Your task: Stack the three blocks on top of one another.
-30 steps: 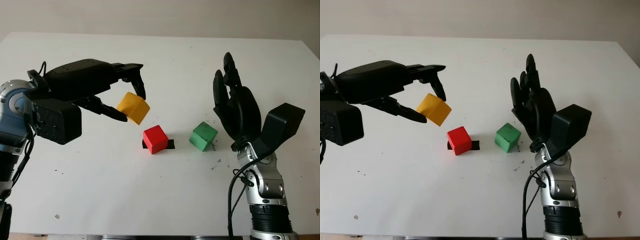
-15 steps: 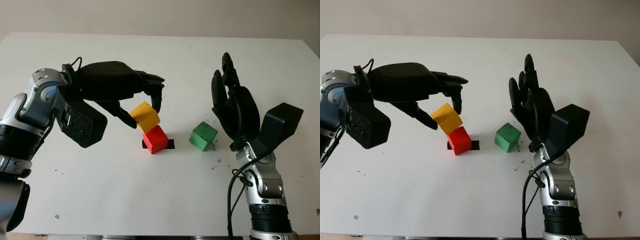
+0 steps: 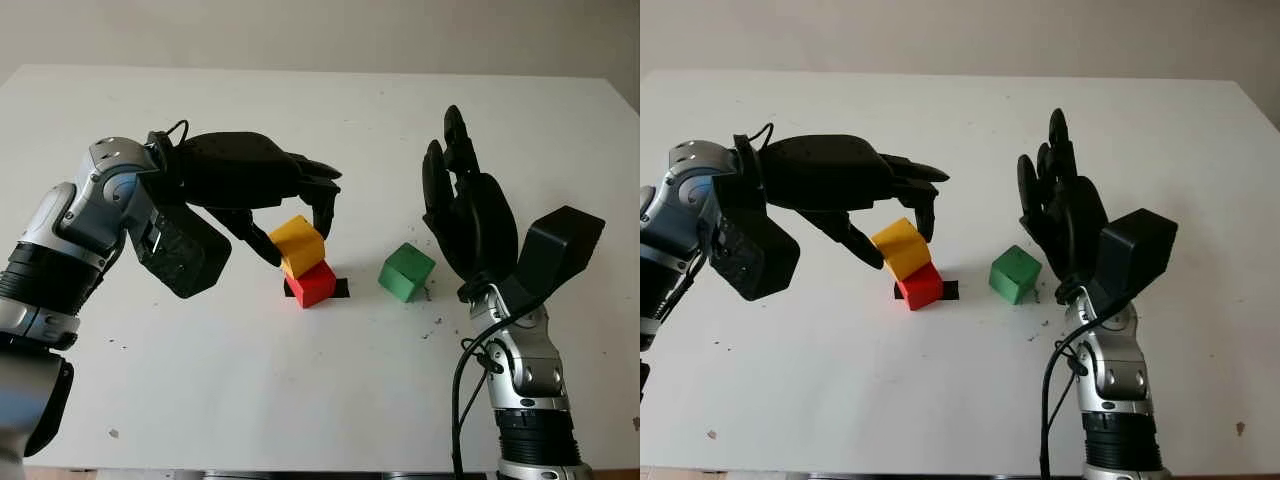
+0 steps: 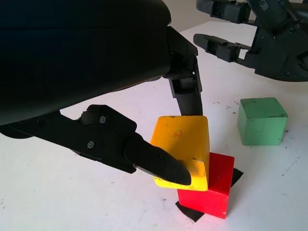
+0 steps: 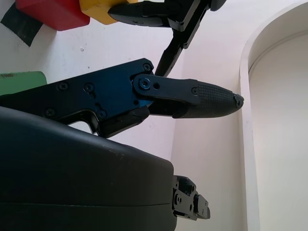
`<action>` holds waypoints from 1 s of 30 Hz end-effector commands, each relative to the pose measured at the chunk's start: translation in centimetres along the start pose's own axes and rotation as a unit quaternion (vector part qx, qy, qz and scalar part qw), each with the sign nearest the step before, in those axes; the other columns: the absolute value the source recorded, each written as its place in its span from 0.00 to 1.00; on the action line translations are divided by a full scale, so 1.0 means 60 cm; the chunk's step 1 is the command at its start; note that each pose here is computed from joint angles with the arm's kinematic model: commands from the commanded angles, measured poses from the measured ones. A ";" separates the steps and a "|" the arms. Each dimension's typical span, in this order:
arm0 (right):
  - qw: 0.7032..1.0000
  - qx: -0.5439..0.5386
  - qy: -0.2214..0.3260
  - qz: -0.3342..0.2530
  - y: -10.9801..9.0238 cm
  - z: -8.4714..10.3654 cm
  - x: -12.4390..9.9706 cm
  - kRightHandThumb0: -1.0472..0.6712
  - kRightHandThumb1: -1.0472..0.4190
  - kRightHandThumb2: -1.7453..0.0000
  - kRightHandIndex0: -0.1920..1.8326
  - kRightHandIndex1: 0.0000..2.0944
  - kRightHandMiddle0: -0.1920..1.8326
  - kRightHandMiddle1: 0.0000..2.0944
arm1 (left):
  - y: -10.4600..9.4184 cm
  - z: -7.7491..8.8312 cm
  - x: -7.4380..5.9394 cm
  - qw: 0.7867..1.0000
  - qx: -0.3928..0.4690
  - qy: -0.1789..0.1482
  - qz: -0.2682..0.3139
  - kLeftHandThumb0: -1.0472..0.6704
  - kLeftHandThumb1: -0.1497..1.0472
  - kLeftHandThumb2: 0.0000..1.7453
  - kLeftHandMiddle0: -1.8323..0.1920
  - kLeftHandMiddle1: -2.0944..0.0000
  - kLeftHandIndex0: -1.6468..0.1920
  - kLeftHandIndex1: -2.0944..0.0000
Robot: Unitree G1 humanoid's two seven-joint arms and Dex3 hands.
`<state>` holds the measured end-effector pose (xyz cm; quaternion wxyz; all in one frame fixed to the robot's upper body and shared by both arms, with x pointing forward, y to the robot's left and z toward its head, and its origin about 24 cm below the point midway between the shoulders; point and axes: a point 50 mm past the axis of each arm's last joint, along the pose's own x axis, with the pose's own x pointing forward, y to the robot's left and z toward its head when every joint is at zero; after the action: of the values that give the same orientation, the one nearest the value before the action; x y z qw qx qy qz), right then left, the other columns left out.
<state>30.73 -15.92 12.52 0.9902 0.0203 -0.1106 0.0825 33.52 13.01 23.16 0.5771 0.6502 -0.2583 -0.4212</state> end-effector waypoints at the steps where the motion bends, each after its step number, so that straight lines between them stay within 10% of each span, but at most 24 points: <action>1: 1.000 -0.002 -0.006 0.002 0.000 0.002 -0.001 0.19 0.00 0.69 0.00 0.00 0.00 0.00 | 0.019 0.008 0.005 1.000 0.012 -0.008 0.005 0.38 1.00 0.03 0.84 0.98 0.69 0.38; 30: 1.000 0.001 -0.008 0.000 0.002 -0.001 -0.006 0.19 0.00 0.69 0.00 0.00 0.00 0.01 | 0.014 0.014 0.018 0.999 0.004 -0.032 -0.004 0.37 0.98 0.03 0.85 0.98 0.72 0.33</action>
<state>30.59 -15.84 12.33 0.9900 0.0236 -0.1116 0.0835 33.47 11.90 22.99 0.5731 0.6336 -0.2679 -0.4454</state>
